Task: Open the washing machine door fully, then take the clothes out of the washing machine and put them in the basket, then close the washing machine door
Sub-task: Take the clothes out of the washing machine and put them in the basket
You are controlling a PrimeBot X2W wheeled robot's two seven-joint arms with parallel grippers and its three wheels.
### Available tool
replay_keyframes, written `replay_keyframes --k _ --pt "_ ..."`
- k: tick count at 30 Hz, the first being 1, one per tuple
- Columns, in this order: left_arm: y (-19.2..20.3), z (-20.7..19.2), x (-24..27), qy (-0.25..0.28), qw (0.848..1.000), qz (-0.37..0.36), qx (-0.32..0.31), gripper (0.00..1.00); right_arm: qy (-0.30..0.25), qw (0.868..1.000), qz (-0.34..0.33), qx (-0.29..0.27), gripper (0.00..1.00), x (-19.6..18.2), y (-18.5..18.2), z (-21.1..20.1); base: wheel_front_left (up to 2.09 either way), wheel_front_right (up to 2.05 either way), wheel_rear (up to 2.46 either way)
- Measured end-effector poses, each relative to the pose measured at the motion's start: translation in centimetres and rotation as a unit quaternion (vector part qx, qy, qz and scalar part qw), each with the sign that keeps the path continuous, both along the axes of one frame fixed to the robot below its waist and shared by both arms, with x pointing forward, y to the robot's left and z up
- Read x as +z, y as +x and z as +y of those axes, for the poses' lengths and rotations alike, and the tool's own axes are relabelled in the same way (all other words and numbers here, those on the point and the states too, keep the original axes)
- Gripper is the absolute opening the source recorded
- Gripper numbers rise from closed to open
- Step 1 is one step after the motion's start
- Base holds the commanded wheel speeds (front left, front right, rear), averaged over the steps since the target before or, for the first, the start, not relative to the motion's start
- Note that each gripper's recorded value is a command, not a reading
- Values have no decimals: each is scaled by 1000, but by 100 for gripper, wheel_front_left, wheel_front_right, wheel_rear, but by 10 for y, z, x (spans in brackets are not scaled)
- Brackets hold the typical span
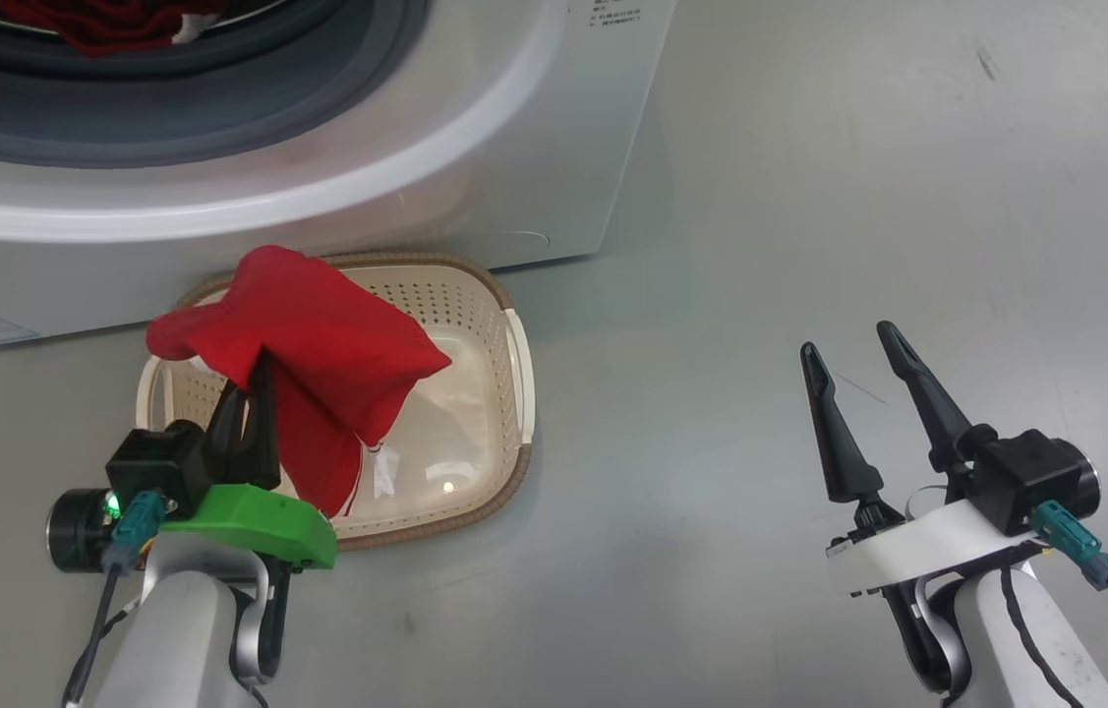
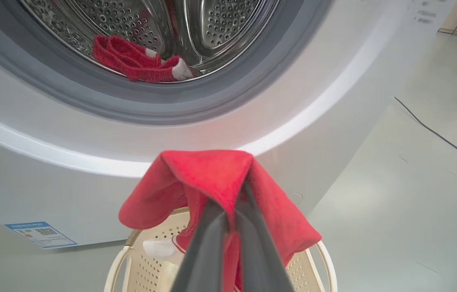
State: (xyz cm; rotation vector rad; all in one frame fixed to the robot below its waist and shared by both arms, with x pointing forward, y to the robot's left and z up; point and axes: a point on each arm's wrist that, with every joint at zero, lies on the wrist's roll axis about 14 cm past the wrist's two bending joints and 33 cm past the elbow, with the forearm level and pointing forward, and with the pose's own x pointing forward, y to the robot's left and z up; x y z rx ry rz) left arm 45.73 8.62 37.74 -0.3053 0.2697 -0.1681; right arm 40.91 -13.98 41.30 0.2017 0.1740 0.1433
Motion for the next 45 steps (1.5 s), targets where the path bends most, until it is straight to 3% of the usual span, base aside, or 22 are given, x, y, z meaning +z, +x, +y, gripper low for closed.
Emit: replay_keyframes --k 12,24,25,26,29,38,45 --pt "2 -26 -92 21 987 151 -56 0 -1 1000 18 -9 100 -20 16 -8 0 0 0" --pt "-12 -35 -172 46 950 296 -90 0 -10 998 42 -36 100 -38 17 -28 0 0 0" --pt "-12 -34 -174 46 949 300 -88 9 -11 998 45 -38 100 -39 16 -30 0 0 0" --pt "-12 -33 -176 46 947 305 -83 9 -12 998 47 -39 100 -40 15 -30 0 0 0" --pt "-14 -28 -180 46 945 316 -75 98 -12 998 48 -41 100 -40 14 -32 0 0 0" --pt "-17 -15 -176 48 945 319 -53 100 -6 998 40 -40 100 -33 15 -30 0 0 0" --pt "2 -2 -151 39 967 253 -16 100 -3 999 29 -37 100 -25 15 -27 0 0 0"
